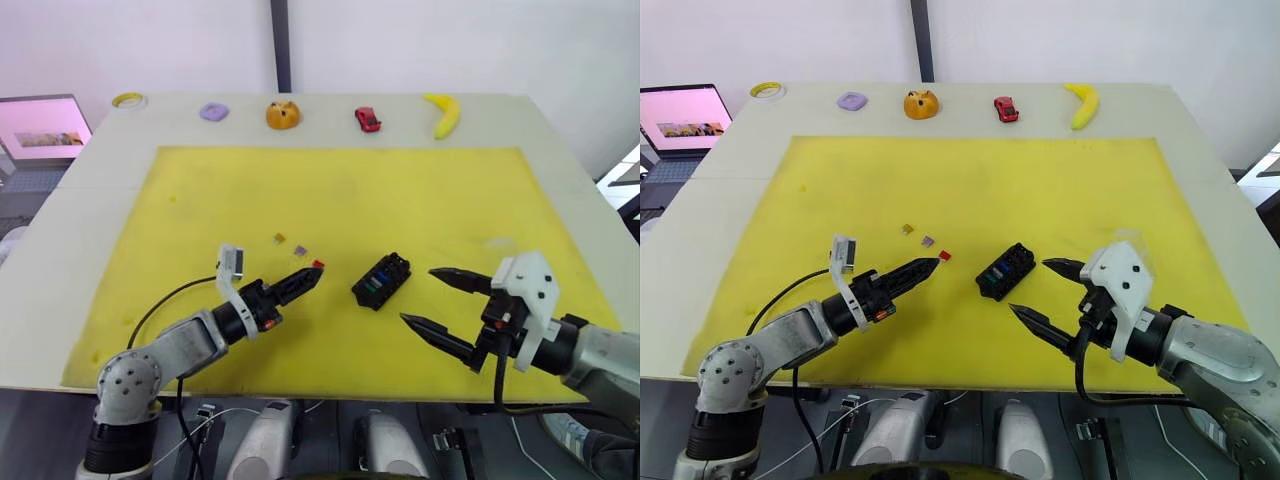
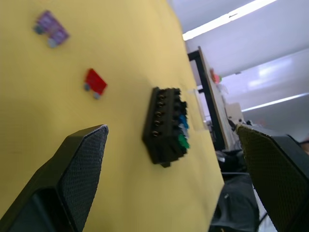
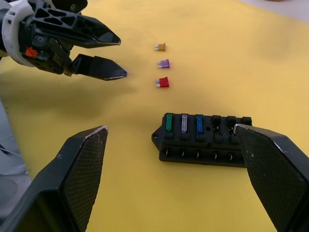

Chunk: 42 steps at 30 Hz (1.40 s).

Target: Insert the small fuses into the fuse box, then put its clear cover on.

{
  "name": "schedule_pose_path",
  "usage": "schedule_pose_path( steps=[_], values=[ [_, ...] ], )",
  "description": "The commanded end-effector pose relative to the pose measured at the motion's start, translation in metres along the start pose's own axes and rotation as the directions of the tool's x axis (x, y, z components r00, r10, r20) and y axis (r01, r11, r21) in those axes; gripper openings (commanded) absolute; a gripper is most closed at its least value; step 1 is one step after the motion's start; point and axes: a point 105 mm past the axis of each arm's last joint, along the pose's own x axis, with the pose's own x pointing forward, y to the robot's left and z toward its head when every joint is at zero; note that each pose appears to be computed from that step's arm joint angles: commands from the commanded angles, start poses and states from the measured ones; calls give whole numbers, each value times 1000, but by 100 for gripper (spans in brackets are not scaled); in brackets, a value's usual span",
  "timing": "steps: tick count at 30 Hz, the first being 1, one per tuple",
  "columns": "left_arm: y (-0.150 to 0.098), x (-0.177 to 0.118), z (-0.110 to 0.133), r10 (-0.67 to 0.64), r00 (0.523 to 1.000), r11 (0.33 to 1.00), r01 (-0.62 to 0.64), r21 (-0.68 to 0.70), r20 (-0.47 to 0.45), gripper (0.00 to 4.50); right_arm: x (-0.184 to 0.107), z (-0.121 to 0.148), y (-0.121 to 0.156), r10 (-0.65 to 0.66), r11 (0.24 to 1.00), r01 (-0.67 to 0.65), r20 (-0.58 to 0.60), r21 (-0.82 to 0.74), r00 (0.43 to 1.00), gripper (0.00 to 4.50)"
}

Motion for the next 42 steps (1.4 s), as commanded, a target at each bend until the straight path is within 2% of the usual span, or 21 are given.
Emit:
schedule_pose_path(
  steps=[1, 12, 17, 23, 34, 42],
  values=[
    [-8, 2, -3, -36, 999, 999, 36, -8, -33, 450, 0, 8, 7, 18, 999, -18, 26, -31, 1000, 442],
    [-12, 17, 2, -31, 1000, 1000, 31, 2, 6, 450, 3, 5, 11, 22, 999, -22, 23, -24, 1000, 442],
    [-4, 20, 8, 26, 998, 1000, -27, 10, 64, 450, 2, 8, 9, 21, 999, -20, 27, -29, 999, 442],
    [-6, 29, 0, 14, 999, 1000, -13, -18, 44, 450, 5, 11, 9, 27, 999, -26, 35, -35, 999, 442],
    [-2, 39, 0, 31, 998, 999, -28, -44, 59, 450, 7, 16, 8, 24, 999, -22, 46, -44, 999, 442],
    [9, 36, 2, 103, 991, 994, -98, -57, 90, 450, 6, 16, 7, 13, 999, -11, 44, -43, 999, 442]
  ],
)
